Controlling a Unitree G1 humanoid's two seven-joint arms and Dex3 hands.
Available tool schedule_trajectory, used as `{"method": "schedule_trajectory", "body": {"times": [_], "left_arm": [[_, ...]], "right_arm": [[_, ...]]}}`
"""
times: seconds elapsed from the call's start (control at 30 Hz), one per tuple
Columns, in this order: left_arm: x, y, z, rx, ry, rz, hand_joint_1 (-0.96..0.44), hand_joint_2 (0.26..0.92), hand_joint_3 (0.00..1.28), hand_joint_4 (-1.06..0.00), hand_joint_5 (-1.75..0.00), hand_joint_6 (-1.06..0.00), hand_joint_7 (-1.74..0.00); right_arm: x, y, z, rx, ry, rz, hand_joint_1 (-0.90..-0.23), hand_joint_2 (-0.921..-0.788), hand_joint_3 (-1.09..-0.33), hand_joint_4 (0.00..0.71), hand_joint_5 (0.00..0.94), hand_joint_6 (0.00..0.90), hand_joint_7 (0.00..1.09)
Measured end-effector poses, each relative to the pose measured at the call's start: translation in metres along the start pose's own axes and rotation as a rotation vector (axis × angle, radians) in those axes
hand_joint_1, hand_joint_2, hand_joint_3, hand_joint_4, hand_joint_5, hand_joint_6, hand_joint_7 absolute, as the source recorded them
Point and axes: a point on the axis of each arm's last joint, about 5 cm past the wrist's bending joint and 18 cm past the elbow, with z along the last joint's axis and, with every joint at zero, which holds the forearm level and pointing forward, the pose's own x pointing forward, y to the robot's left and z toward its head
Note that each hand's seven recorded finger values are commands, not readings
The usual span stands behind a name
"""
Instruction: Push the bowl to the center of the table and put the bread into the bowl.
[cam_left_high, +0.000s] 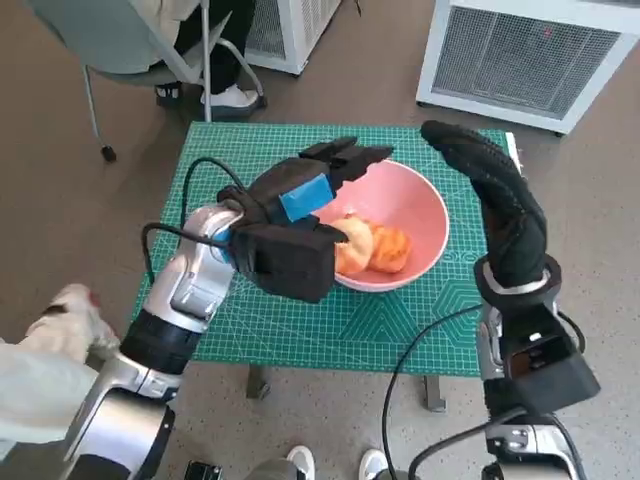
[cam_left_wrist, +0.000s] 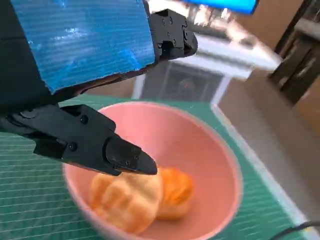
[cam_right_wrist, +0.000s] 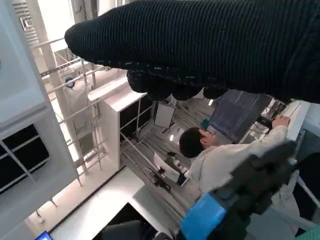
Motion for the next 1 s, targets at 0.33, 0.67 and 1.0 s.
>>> {"method": "schedule_trajectory", "body": {"times": [0.33, 0.67, 1.0], "left_arm": [[-0.007, 0.008, -0.004, -0.141, -0.118, 0.165, -0.38, 0.920, 0.09, -0.27, -0.04, -0.31, -0.33], [-0.028, -0.004, -0.010, -0.422, -0.319, 0.503, -0.38, 0.921, 0.26, -0.30, -0.02, -0.26, -0.26], [-0.029, -0.023, -0.003, -0.561, -0.464, 0.703, -0.37, 0.921, 0.36, -0.31, -0.01, -0.25, -0.28]], "right_arm": [[0.0055, -0.001, 0.000, -0.001, -0.013, -0.013, -0.562, -0.921, -0.798, 0.153, 0.400, -0.001, 0.73], [0.0176, -0.004, -0.001, -0.015, -0.010, -0.075, -0.558, -0.921, -0.811, 0.218, 0.251, -0.001, 0.73], [0.0315, 0.001, -0.001, -0.002, -0.005, -0.116, -0.554, -0.921, -0.822, 0.240, 0.206, -0.001, 0.73]]}}
